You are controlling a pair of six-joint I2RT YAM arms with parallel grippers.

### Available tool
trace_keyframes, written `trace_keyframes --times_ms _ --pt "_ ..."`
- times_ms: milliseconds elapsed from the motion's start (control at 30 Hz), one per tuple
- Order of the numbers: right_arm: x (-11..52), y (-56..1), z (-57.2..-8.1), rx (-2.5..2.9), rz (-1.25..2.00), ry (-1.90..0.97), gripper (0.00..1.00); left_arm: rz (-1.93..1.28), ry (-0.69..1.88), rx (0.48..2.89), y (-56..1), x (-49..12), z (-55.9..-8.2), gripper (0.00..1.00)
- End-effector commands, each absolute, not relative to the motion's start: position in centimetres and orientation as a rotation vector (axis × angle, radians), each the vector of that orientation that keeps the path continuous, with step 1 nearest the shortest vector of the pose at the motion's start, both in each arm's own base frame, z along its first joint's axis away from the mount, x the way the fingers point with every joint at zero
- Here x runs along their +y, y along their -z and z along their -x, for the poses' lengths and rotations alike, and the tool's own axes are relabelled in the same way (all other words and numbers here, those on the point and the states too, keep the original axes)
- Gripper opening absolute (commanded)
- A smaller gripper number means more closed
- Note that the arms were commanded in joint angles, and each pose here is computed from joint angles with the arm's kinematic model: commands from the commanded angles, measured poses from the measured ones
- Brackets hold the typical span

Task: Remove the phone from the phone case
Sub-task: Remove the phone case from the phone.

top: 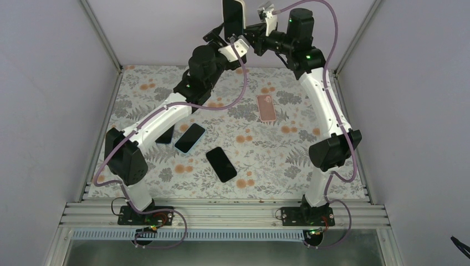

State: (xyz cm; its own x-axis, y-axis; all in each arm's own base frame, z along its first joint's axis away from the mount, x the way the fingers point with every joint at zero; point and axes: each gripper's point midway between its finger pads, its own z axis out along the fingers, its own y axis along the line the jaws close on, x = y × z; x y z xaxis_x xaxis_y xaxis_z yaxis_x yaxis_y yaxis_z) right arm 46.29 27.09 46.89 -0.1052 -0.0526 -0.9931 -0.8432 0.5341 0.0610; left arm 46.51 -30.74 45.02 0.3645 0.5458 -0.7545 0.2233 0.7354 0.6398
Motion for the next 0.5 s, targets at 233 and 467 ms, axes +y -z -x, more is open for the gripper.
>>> trace_keyframes --times_ms 233,467 --pt "27.5 -49.6 -44.3 1.436 0.845 -0.805 0.03 -0.766 -0.099 1.179 -48.1 -30.0 -44.5 1.00" --pt "27.6 -49.8 -44.0 1.428 0.852 -0.812 0.03 -0.695 -0.156 1.191 -48.6 -28.0 -45.6 1.00"
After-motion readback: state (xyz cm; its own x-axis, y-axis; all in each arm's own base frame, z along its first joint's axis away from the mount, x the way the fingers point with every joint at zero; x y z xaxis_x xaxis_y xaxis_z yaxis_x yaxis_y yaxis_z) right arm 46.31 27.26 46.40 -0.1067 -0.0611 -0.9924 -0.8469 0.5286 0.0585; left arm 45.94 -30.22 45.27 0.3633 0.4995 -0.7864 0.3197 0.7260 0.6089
